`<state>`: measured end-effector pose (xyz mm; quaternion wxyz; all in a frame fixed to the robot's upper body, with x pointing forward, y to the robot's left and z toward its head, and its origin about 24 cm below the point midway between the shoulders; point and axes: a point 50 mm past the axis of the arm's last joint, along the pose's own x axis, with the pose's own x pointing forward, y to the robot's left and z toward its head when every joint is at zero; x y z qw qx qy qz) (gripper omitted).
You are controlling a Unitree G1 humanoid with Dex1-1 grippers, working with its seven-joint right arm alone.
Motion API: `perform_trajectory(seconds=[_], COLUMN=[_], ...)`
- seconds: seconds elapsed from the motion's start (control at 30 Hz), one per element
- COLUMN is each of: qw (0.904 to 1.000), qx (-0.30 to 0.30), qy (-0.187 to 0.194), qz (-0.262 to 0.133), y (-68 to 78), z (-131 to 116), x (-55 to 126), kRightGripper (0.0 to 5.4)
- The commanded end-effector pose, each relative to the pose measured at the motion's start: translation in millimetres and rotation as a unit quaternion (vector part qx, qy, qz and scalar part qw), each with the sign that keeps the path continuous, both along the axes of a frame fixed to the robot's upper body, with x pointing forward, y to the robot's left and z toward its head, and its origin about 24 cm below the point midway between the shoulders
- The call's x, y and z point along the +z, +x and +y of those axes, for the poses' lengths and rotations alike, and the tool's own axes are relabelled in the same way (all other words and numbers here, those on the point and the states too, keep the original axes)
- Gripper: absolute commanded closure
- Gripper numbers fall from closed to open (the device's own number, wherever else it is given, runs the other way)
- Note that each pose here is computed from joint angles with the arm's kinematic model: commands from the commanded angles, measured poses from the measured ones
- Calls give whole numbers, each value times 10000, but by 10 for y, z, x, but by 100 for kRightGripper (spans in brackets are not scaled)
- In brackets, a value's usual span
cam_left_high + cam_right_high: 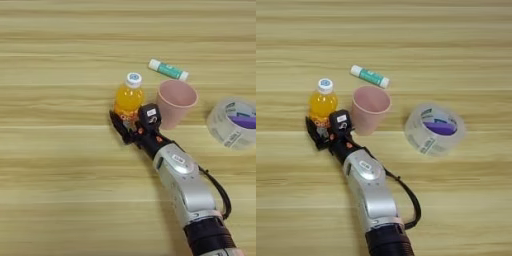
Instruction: Move the objects on the table
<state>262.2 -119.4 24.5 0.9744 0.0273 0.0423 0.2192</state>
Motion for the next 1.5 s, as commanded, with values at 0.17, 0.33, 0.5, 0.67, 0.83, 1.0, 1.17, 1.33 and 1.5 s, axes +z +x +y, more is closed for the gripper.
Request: perform_trajectory(seconds=[0.17, 0.33, 0.5, 0.67, 0.83, 1.0, 1.17, 1.33, 1.5], qw=[9941, 9916, 9861, 9825, 9751, 9680, 9621, 9535, 9441], qx=[-32, -43, -114, -133, -247, -431, -681, -1042, -1379], qy=[147, 161, 189, 215, 251, 242, 200, 90, -11], qz=[-1071, -1286, -1646, -1843, -2188, -2459, -2635, -2825, -2993], y=[93, 20, -60, -102, -146, -181, -209, -226, -242], z=[30, 32, 0, -14, -76, -179, -320, -522, -721], x=[455, 543, 721, 845, 1042, 1217, 1331, 1448, 1548], kRightGripper=[197, 197, 197, 197, 197, 197, 197, 197, 197])
